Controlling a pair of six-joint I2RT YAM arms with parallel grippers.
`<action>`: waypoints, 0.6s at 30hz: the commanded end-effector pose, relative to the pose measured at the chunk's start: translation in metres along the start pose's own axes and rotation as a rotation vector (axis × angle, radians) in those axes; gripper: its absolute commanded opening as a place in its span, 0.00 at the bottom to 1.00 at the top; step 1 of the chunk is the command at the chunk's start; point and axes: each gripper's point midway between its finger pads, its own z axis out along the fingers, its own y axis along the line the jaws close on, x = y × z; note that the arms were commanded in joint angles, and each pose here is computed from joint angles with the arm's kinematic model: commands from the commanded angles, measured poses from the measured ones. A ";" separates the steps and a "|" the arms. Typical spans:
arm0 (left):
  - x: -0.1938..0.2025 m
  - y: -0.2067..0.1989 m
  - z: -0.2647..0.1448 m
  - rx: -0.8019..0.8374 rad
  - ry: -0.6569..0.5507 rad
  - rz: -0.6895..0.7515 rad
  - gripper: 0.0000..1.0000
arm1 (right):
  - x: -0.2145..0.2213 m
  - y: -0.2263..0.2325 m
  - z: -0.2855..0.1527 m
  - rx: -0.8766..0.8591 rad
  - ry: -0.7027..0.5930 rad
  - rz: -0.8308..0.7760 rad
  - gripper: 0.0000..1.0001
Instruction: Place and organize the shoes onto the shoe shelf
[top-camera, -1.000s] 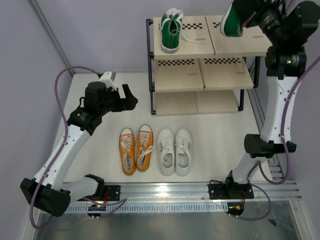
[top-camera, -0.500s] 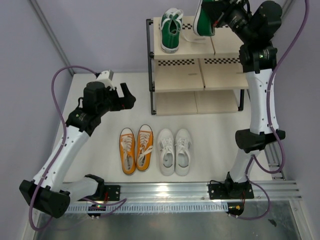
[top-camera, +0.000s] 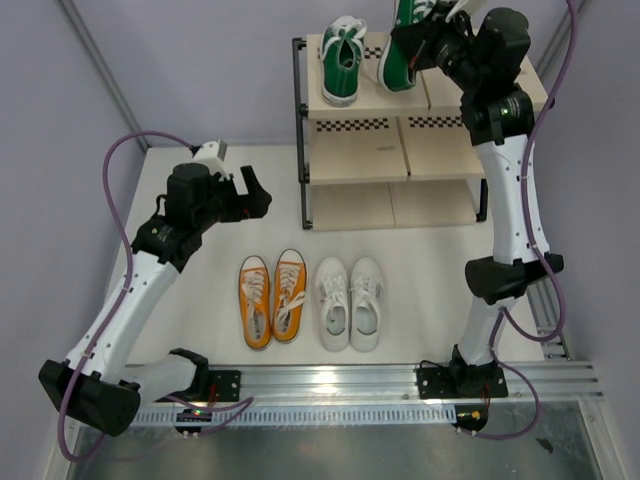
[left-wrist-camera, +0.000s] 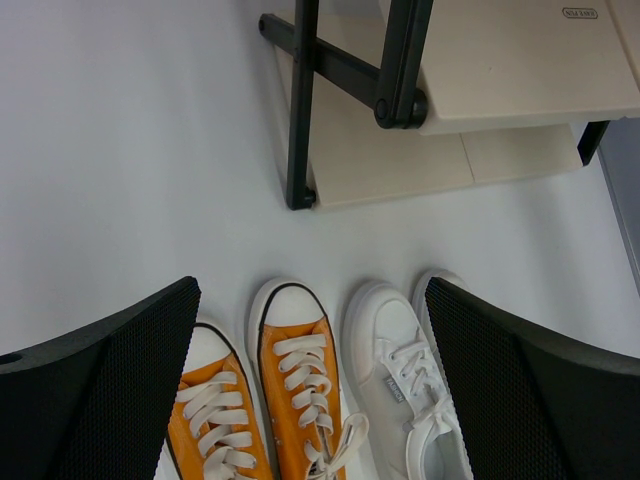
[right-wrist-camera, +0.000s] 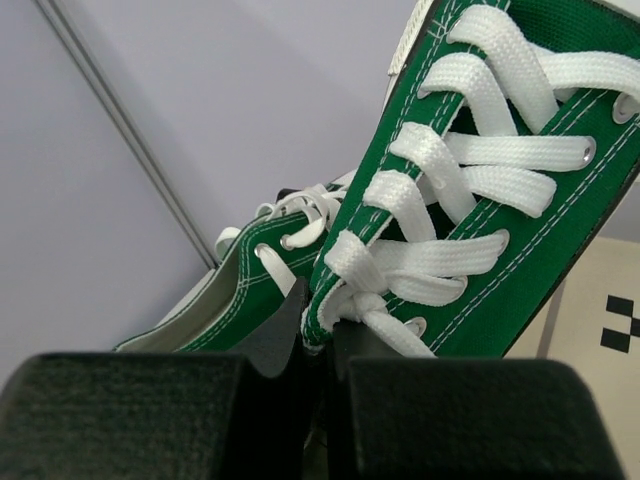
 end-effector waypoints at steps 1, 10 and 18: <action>-0.013 -0.007 -0.006 0.022 -0.044 0.009 0.99 | -0.032 0.014 -0.005 -0.020 -0.104 -0.073 0.03; -0.011 -0.007 -0.003 0.025 -0.041 0.005 0.99 | -0.021 0.019 -0.003 -0.027 -0.068 -0.022 0.03; -0.008 -0.006 0.001 0.026 -0.030 0.009 0.99 | -0.032 0.027 -0.016 -0.024 -0.072 0.025 0.03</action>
